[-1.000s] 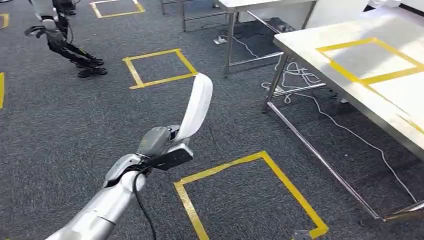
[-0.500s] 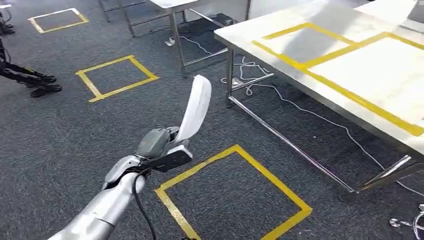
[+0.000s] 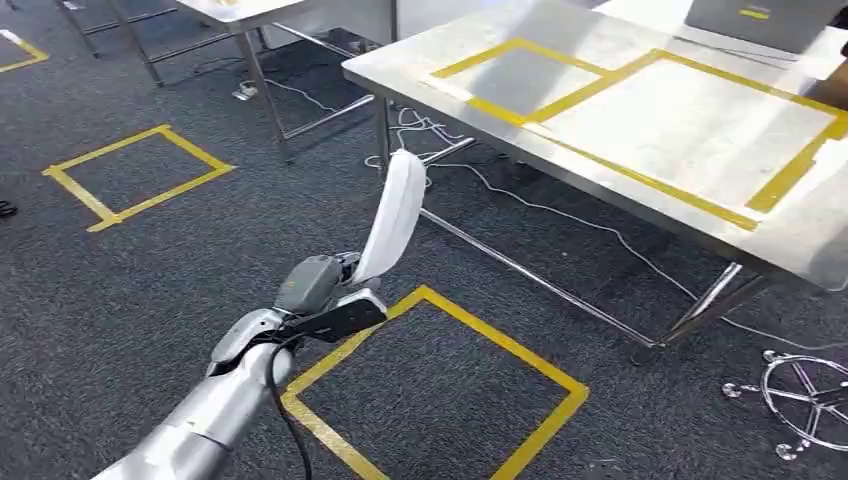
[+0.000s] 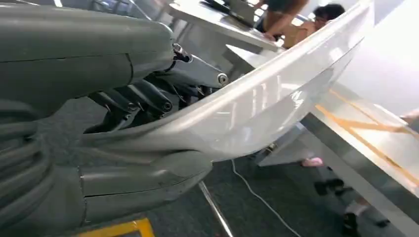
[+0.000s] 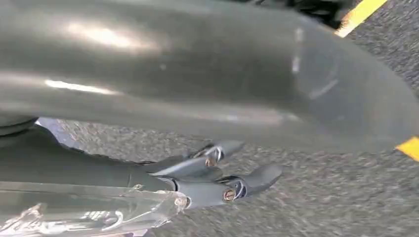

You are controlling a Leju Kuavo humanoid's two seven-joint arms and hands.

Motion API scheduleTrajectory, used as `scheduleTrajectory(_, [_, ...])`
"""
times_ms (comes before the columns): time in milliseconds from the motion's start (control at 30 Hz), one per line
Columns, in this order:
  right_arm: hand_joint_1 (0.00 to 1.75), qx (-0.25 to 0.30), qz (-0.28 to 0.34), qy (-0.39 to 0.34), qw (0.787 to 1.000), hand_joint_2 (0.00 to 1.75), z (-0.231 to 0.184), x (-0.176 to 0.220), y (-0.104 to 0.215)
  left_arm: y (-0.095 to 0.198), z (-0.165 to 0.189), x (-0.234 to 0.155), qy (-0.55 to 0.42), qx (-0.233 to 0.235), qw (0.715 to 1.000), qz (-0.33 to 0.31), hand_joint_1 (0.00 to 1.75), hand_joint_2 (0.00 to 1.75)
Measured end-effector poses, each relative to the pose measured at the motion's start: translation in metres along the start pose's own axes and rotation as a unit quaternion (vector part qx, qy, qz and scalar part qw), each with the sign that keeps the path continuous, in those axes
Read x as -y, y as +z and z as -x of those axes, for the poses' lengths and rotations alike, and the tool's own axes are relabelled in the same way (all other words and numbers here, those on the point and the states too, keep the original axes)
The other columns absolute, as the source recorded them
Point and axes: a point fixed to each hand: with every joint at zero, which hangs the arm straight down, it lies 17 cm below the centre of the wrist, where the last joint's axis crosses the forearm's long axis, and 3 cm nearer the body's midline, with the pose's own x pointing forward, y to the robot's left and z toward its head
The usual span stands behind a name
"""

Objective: Take the parts from the cabinet and place them on the table.

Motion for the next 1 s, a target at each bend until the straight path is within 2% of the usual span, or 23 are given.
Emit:
scheduleTrajectory(700, [0.0, 0.005, 0.001, 0.0, 1.0, 0.0, -0.006, 0.002, -0.001, 0.002, 0.004, -0.001, -0.004, -0.002, 1.0, 0.001, 1.75, 1.75])
scheduleTrajectory(833, [0.0, -0.005, 0.0, 0.0, 1.0, 0.0, 0.007, 0.0, 0.001, -0.003, 0.0, -0.005, -0.004, 0.002, 1.0, -0.003, 1.75, 1.75])
scheduleTrajectory(1000, [0.0, 0.002, 0.0, -0.003, 1.0, 0.0, -0.003, -0.001, 0.0, -0.003, 0.001, -0.006, -0.006, 0.002, 1.0, -0.003, 1.75, 1.75])
